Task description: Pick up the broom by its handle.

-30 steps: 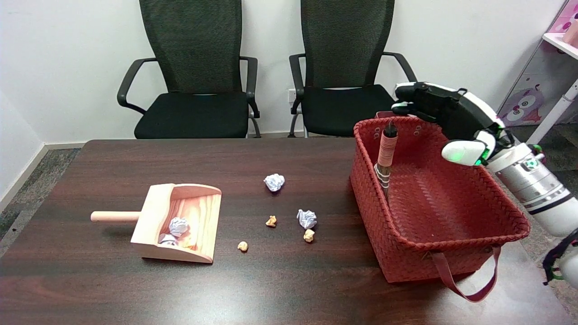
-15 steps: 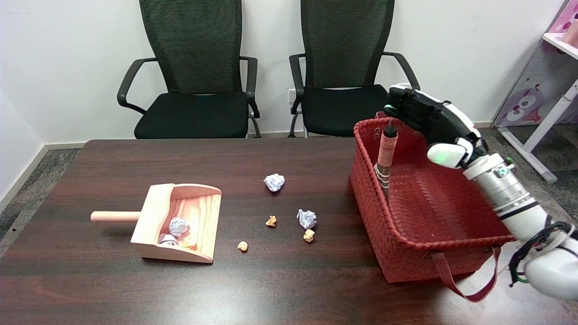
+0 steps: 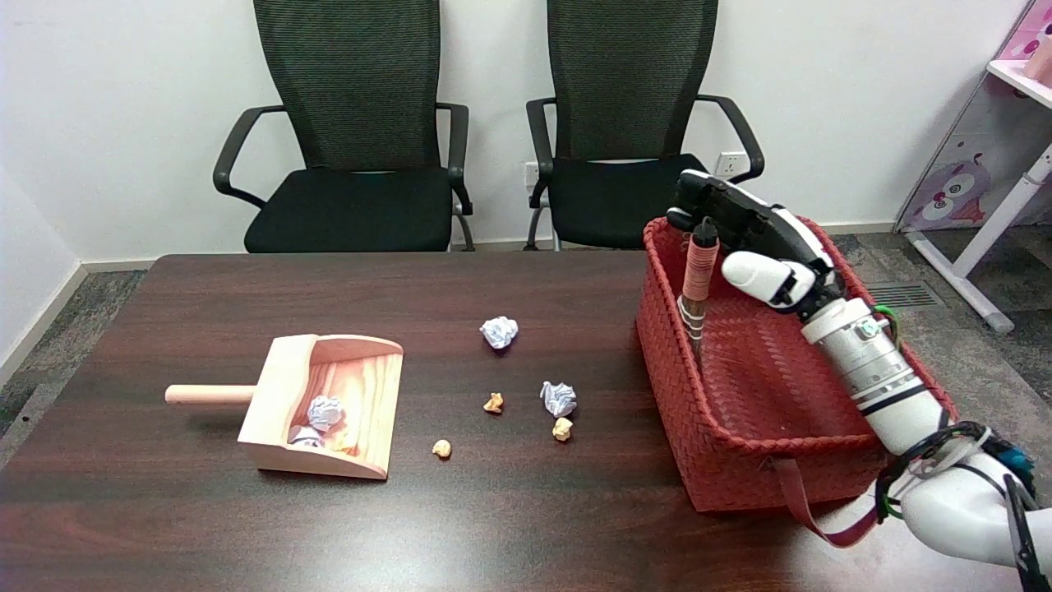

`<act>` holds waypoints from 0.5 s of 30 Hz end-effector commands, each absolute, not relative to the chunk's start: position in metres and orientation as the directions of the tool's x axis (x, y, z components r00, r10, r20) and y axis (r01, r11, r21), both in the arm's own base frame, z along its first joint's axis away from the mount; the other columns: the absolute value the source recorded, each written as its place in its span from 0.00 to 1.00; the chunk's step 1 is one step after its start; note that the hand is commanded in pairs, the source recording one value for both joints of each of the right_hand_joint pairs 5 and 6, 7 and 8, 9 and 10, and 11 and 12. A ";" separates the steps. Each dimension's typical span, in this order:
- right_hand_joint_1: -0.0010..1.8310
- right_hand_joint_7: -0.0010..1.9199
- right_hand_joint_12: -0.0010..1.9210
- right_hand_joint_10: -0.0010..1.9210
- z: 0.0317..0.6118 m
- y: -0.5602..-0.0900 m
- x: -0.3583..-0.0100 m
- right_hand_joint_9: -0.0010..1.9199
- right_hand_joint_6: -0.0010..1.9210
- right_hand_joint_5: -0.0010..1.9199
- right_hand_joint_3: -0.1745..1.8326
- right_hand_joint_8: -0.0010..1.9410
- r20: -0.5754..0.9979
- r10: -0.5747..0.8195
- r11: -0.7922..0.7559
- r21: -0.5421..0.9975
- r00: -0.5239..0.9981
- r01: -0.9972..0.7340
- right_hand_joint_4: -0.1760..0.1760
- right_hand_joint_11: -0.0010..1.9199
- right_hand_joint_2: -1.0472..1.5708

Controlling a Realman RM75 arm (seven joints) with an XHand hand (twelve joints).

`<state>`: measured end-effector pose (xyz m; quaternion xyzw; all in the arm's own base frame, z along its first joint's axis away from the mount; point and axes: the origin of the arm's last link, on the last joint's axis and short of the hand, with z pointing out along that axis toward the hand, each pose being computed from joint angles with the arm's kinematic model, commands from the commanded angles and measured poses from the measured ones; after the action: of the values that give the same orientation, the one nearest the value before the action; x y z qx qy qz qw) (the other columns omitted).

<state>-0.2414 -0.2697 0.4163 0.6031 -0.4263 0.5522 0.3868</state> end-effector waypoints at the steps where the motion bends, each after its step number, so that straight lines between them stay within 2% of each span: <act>1: 0.50 0.12 0.14 0.12 0.394 -0.286 -0.239 0.12 0.12 0.12 0.42 0.12 0.987 -0.162 -0.244 -0.033 0.007 -0.969 0.00 0.14 0.44; 6: 0.50 0.12 0.11 0.11 0.399 -0.289 -0.224 0.11 0.12 0.12 0.43 0.11 0.979 -0.195 -0.232 0.005 0.052 -0.973 0.00 0.11 0.45; 15: 0.50 0.09 0.04 0.07 0.402 -0.285 -0.221 0.07 0.09 0.09 0.45 0.09 0.975 -0.207 -0.161 0.052 0.085 -0.986 0.00 0.04 0.47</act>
<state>-0.2323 -0.2832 0.4030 0.6047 -0.4652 0.5135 0.3927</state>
